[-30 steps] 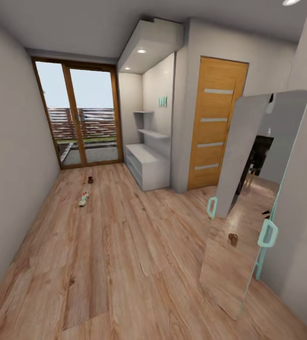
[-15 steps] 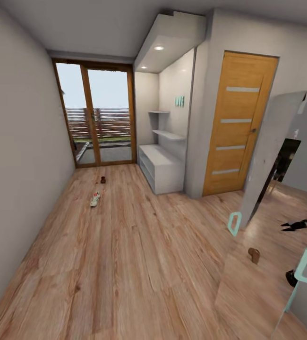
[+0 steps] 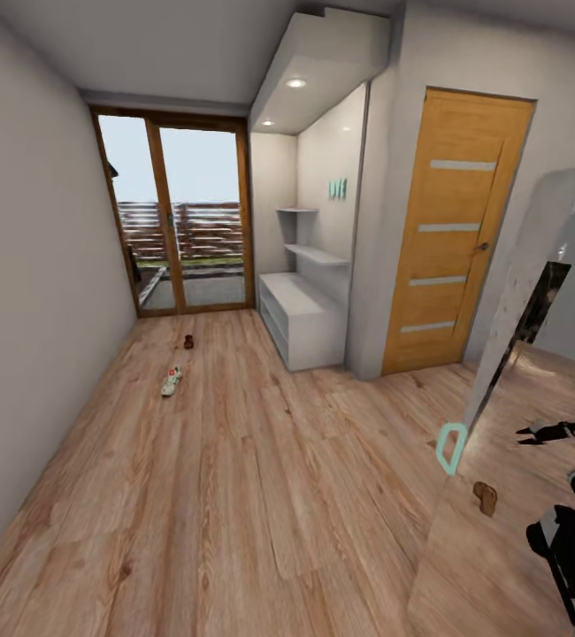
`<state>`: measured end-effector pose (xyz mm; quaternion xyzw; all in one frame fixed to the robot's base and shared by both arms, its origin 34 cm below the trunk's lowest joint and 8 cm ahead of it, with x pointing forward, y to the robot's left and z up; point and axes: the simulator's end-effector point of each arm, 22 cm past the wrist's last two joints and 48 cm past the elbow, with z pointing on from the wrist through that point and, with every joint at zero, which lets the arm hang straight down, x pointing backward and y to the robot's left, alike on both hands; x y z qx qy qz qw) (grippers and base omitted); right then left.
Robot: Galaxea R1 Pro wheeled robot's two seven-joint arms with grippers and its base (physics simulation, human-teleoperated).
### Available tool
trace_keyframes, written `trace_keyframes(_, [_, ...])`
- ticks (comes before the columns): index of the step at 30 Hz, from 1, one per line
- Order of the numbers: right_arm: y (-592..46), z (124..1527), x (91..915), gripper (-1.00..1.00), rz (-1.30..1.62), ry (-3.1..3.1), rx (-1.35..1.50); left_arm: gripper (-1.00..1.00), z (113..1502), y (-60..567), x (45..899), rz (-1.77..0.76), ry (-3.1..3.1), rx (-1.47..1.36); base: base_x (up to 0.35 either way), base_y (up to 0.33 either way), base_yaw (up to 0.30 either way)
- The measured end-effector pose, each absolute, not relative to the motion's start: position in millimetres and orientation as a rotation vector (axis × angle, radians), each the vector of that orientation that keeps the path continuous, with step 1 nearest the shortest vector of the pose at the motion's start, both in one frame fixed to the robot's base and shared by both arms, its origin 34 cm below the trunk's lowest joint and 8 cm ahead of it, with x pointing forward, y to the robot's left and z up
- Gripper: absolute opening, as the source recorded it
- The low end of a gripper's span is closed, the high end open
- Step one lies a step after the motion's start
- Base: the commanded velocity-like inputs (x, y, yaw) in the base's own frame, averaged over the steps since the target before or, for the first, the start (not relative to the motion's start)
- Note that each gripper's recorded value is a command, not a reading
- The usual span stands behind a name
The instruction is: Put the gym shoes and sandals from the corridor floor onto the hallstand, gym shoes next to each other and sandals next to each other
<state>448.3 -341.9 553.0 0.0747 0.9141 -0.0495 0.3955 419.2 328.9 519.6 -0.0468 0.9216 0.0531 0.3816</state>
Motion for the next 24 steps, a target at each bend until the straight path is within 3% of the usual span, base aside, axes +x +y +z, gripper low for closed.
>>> trace_keyframes(12, [-342.1,553.0,448.4,1.0,-0.126,2.317,0.188,1.0,519.6,328.8,419.2,0.135,2.352,-0.119,0.272,-0.174,0.038])
trace_keyframes(24, [-341.8,552.9,448.4,1.0,-0.125,2.317,0.188,1.0,519.6,328.9,419.2,0.136,2.352,-0.119,0.263,-0.176,0.193])
